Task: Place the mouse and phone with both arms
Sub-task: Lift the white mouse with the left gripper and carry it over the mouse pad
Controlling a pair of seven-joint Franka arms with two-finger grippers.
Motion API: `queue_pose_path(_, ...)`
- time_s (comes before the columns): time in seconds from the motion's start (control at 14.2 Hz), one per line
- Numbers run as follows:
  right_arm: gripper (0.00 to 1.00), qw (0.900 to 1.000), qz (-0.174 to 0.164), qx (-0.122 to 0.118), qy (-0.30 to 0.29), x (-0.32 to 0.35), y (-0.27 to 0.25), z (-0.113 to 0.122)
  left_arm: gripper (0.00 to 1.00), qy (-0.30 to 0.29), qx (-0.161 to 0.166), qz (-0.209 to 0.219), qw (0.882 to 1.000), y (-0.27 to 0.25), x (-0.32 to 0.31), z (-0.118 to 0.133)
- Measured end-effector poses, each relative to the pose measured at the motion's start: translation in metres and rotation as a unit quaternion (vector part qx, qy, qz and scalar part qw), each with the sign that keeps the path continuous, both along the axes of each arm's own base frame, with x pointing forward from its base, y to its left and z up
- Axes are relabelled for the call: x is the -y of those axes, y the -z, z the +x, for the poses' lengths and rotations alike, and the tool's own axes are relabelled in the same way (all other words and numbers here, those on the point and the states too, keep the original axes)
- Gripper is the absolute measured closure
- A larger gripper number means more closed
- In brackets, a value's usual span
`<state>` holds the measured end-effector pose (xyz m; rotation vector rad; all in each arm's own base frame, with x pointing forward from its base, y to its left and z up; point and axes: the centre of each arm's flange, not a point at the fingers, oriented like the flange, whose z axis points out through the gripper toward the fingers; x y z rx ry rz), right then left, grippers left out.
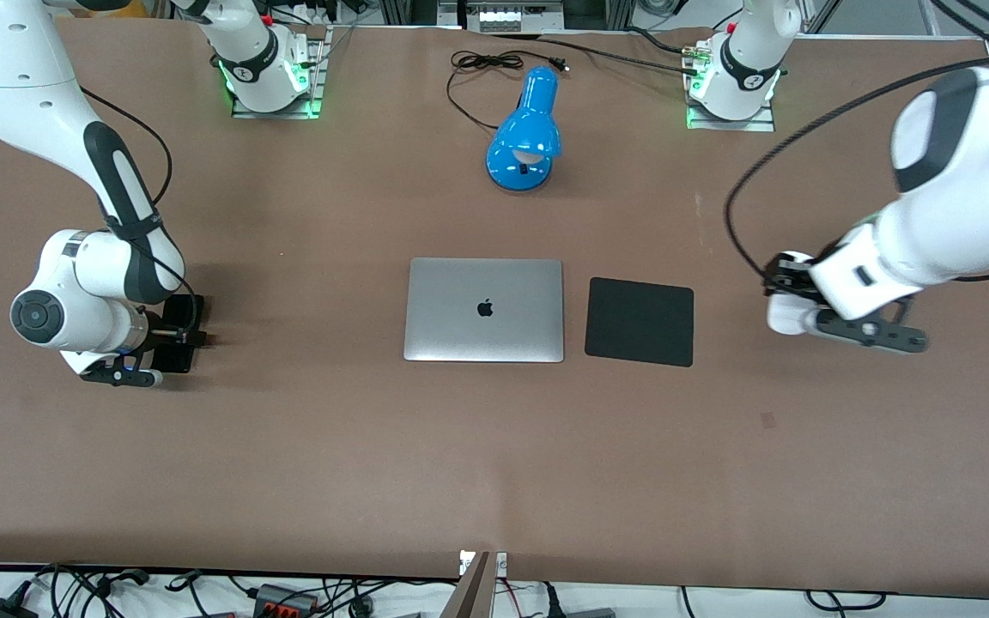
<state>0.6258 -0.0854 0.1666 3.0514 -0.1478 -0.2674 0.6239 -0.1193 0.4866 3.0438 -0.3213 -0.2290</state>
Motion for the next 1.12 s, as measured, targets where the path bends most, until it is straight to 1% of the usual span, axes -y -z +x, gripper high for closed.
queue_pose_path(0.07,0.0,1.0,0.0,0.0,0.0,0.0,0.0,0.0,0.38,0.005,-0.005,-0.001,1.0,0.012,0.008,-0.002)
queue_pose_path(0.14,0.0,1.0,0.0,-0.001,-0.001,0.0,0.0,0.0,0.38,0.009,-0.002,-0.003,1.0,0.026,0.015,-0.002)
queue_pose_path(0.21,0.04,1.0,0.001,-0.001,-0.002,0.0,0.0,0.0,0.38,0.01,0.003,-0.005,1.0,0.041,0.022,-0.003)
queue_pose_path(0.28,0.04,1.0,0.001,-0.001,-0.004,0.0,-0.001,0.0,0.38,0.006,0.009,-0.007,1.0,0.058,0.027,-0.003)
queue_pose_path(0.35,0.11,1.0,0.001,-0.002,-0.006,0.0,-0.001,0.001,0.38,0.002,0.016,-0.009,1.0,0.078,0.032,-0.005)
queue_pose_path(0.42,0.21,1.0,0.002,-0.002,-0.008,-0.001,-0.004,0.001,0.38,-0.006,0.022,-0.01,1.0,0.1,0.037,-0.009)
queue_pose_path(0.56,0.21,1.0,0.002,-0.004,-0.009,0.0,-0.004,0.001,0.38,-0.017,0.034,-0.014,0.999,0.139,0.044,-0.018)
queue_pose_path(0.7,0.21,1.0,0.002,-0.007,-0.009,-0.001,-0.005,0.001,0.38,-0.021,0.056,-0.021,0.998,0.172,0.046,-0.027)
queue_pose_path(0.84,0.21,1.0,0.004,-0.017,-0.01,-0.003,-0.007,0.0,0.38,-0.023,0.073,-0.024,0.997,0.203,0.046,-0.034)
queue_pose_path(0.98,0.21,1.0,0.005,-0.027,-0.014,-0.011,-0.025,0.006,0.38,-0.037,0.074,-0.023,0.996,0.229,0.05,-0.038)
queue_pose_path(1.12,0.21,0.999,0.006,-0.03,-0.023,-0.027,-0.062,0.017,0.38,-0.038,0.078,-0.006,0.996,0.251,0.067,-0.044)
